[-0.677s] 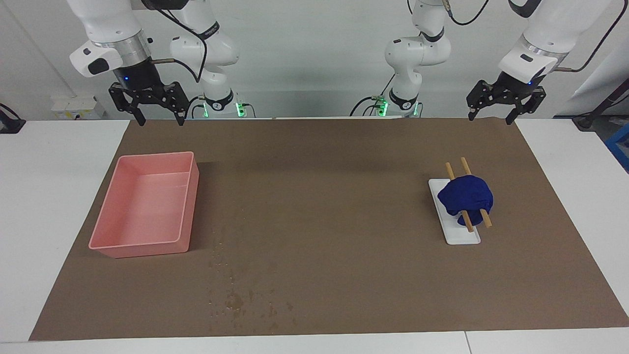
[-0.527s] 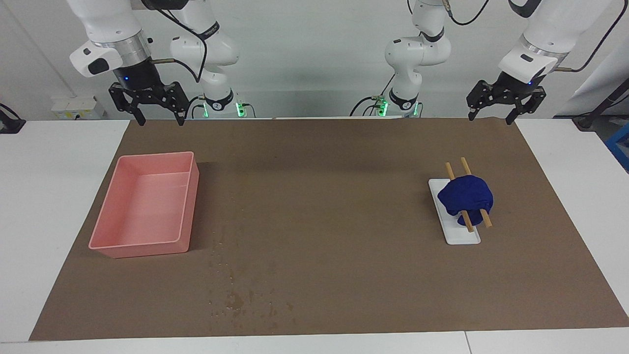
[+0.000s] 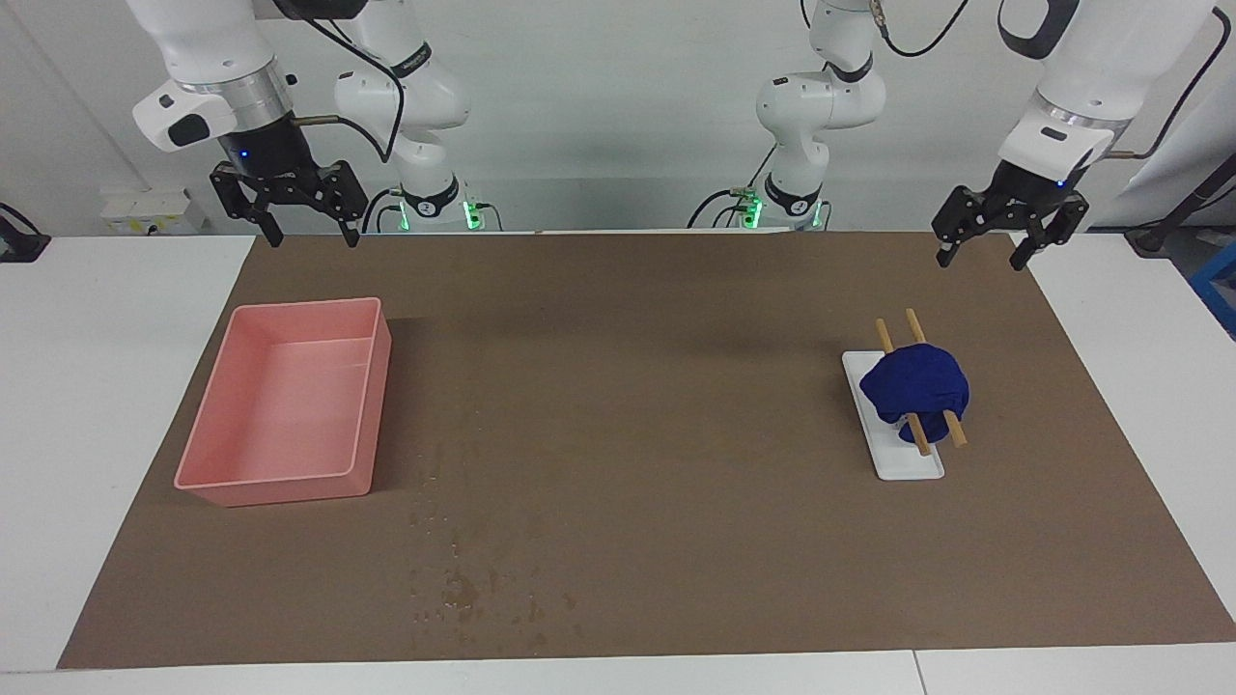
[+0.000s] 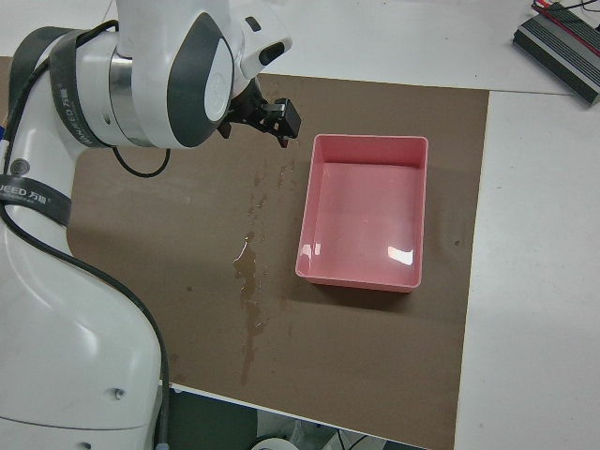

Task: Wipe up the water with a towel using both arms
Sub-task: 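Reach the left gripper down to the blue towel on the white tray, then grasp and lift the towel with the left gripper while the right gripper approaches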

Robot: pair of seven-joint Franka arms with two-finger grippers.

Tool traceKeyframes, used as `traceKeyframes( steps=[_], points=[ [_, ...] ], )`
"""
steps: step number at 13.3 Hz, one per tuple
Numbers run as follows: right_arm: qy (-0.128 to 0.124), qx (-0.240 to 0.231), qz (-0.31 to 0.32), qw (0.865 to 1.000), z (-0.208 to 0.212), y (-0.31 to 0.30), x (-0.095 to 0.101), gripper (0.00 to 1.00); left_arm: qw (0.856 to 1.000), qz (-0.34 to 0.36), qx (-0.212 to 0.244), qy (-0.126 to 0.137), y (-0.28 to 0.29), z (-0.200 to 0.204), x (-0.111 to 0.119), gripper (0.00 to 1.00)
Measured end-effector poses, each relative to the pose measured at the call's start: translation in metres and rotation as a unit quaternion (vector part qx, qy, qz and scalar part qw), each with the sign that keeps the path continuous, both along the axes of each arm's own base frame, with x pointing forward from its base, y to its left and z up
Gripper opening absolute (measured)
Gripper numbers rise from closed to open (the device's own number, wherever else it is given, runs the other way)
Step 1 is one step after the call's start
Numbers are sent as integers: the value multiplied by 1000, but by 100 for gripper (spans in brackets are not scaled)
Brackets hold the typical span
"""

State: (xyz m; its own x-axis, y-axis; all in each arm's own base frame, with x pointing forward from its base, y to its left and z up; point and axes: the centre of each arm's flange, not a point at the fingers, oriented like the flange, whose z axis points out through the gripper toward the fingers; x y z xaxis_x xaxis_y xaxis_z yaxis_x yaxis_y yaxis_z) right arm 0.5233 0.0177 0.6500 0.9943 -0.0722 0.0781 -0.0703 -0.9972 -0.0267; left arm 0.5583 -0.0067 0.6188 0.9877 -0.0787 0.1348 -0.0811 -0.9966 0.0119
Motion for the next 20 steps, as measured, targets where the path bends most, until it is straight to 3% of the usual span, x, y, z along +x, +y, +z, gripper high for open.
traceKeyframes(
  steps=[4,7,11,15,20],
  points=[
    [9,0,-1,1000,-1,-1,-2,100,995,94,-16,-27,8,-91,35,100],
    [29,-1,2,1000,-3,2,-9,100,991,129,-19,-15,15,-152,37,100],
    [29,-3,36,999,-1,-5,-10,100,988,152,-20,5,16,-176,24,100],
    [52,26,-72,996,-8,-9,-13,100,987,160,-20,7,16,-185,19,95],
    [66,55,-148,985,-14,21,-16,100,985,169,-15,4,24,-182,16,34]
  ],
)
